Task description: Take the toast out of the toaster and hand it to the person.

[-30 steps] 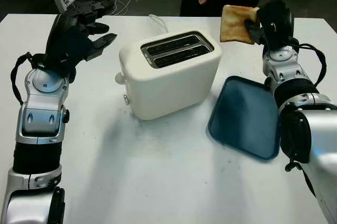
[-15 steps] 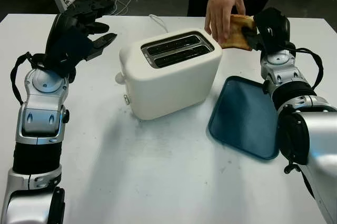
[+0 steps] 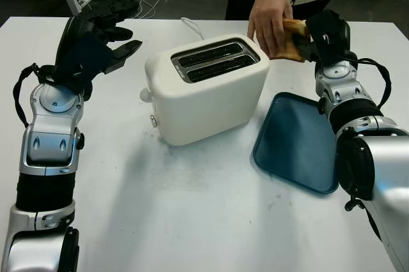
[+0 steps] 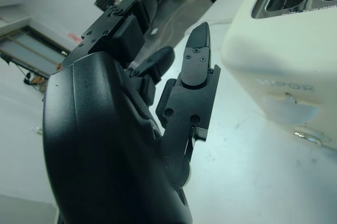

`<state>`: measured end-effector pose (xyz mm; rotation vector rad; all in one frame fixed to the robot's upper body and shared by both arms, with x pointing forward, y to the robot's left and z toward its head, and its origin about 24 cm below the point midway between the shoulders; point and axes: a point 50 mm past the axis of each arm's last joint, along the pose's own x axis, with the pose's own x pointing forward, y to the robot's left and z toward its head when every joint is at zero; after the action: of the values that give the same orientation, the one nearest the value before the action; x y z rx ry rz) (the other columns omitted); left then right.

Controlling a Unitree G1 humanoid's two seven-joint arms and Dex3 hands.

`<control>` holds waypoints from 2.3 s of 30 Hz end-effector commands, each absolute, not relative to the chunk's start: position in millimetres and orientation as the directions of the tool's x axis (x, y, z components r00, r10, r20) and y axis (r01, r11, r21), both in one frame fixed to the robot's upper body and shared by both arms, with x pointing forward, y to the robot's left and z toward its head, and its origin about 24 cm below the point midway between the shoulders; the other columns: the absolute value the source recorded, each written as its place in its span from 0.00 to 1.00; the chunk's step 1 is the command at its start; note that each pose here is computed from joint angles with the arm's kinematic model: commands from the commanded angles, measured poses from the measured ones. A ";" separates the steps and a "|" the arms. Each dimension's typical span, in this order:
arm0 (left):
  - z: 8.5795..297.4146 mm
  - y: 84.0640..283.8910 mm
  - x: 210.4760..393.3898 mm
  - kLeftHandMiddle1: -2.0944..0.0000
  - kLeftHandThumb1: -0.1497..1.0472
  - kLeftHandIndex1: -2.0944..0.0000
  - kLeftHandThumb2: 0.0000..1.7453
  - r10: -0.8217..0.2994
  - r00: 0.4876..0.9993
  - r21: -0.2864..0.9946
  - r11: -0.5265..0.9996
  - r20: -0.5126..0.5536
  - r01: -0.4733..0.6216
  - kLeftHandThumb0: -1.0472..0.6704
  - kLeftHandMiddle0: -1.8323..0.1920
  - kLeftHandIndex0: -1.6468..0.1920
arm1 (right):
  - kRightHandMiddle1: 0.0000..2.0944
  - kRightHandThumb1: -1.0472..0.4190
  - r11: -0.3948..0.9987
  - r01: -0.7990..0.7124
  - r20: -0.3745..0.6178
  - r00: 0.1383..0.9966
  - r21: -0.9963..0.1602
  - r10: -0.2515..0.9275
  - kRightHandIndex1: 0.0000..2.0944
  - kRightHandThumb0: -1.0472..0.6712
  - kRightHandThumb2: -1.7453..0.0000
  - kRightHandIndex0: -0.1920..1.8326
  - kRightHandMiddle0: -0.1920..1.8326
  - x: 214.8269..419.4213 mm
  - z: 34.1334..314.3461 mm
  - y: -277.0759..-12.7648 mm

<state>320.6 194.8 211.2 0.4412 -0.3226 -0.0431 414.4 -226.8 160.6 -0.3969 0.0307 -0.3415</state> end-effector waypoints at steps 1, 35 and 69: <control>208.9 196.4 319.1 0.61 0.89 0.97 0.09 -0.098 0.949 0.423 0.905 0.300 -0.040 0.52 0.74 0.57 | 0.83 0.09 0.866 0.316 0.025 0.943 -0.386 -0.333 0.83 0.50 0.82 0.50 0.32 413.7 156.8 -226.2; 197.5 209.2 300.0 0.62 0.89 0.97 0.08 -0.016 0.939 0.317 0.943 0.342 -0.099 0.51 0.73 0.57 | 0.01 0.09 0.877 0.190 0.179 0.976 -0.441 -0.122 0.01 0.26 0.77 0.20 0.21 388.6 128.5 -221.0; 97.7 180.4 213.5 0.83 0.89 1.00 0.18 0.130 0.984 -0.122 0.986 0.122 -0.115 0.41 0.81 0.72 | 0.00 0.09 0.997 -0.037 0.111 0.993 -0.062 0.044 0.00 0.25 0.71 0.15 0.13 243.6 66.8 -163.1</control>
<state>215.3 182.5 102.9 -0.1054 -0.1245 0.1291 241.4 -164.2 67.7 -0.0756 -0.1191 0.0356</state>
